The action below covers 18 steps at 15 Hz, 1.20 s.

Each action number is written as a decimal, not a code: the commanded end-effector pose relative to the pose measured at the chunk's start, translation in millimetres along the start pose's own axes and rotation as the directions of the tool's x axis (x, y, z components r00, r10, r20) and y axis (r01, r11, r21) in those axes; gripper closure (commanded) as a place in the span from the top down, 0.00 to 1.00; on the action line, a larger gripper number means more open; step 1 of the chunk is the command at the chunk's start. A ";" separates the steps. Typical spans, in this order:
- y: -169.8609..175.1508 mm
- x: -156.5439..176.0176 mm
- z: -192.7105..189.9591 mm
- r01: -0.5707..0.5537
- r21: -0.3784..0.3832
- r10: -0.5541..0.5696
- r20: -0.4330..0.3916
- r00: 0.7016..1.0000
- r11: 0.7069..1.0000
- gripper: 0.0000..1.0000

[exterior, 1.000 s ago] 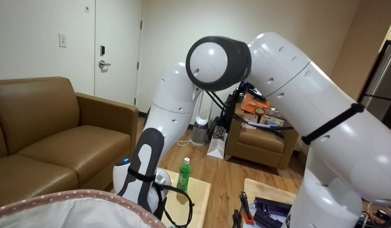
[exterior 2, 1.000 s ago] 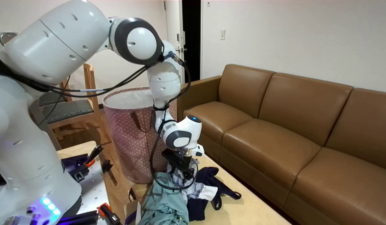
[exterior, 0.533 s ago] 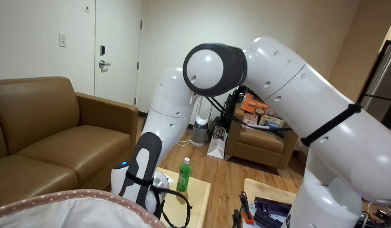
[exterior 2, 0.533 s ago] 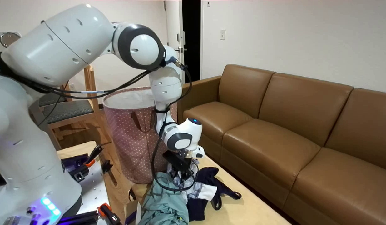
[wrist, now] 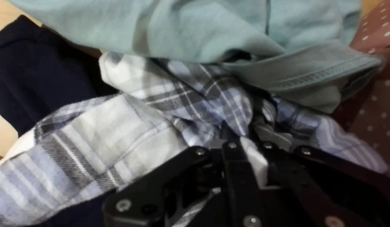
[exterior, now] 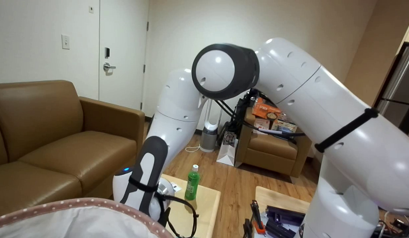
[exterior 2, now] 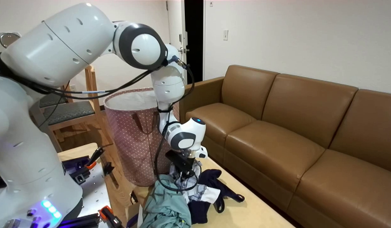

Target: Put the pajama pants in the laundry bin

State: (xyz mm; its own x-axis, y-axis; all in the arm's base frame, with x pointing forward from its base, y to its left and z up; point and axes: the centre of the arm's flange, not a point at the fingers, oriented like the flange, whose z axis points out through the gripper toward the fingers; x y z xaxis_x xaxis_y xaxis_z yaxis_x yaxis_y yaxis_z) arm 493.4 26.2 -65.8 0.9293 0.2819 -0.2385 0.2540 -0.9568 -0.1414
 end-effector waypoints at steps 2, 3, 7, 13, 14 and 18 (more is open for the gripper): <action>-8.9 -13.1 -46.1 -0.018 0.044 0.016 0.055 0.998 0.999 0.08; -10.7 -20.3 -61.0 -0.021 0.036 0.019 0.060 0.998 0.999 0.09; -15.7 -52.0 -122.3 -0.021 0.007 0.020 0.079 0.997 1.000 0.08; -27.0 -56.2 -157.1 0.011 -0.005 -0.011 0.066 0.998 1.000 0.08; -30.7 -60.3 -169.4 0.016 -0.012 -0.016 0.056 0.998 1.000 0.08; -28.1 -56.8 -161.9 0.001 -0.012 0.000 0.077 0.997 1.000 0.08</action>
State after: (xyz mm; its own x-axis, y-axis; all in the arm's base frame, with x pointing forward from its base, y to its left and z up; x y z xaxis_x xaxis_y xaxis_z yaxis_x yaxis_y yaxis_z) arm 474.1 26.0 104.9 0.9050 0.2986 -0.3031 0.2681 -0.9534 -0.1387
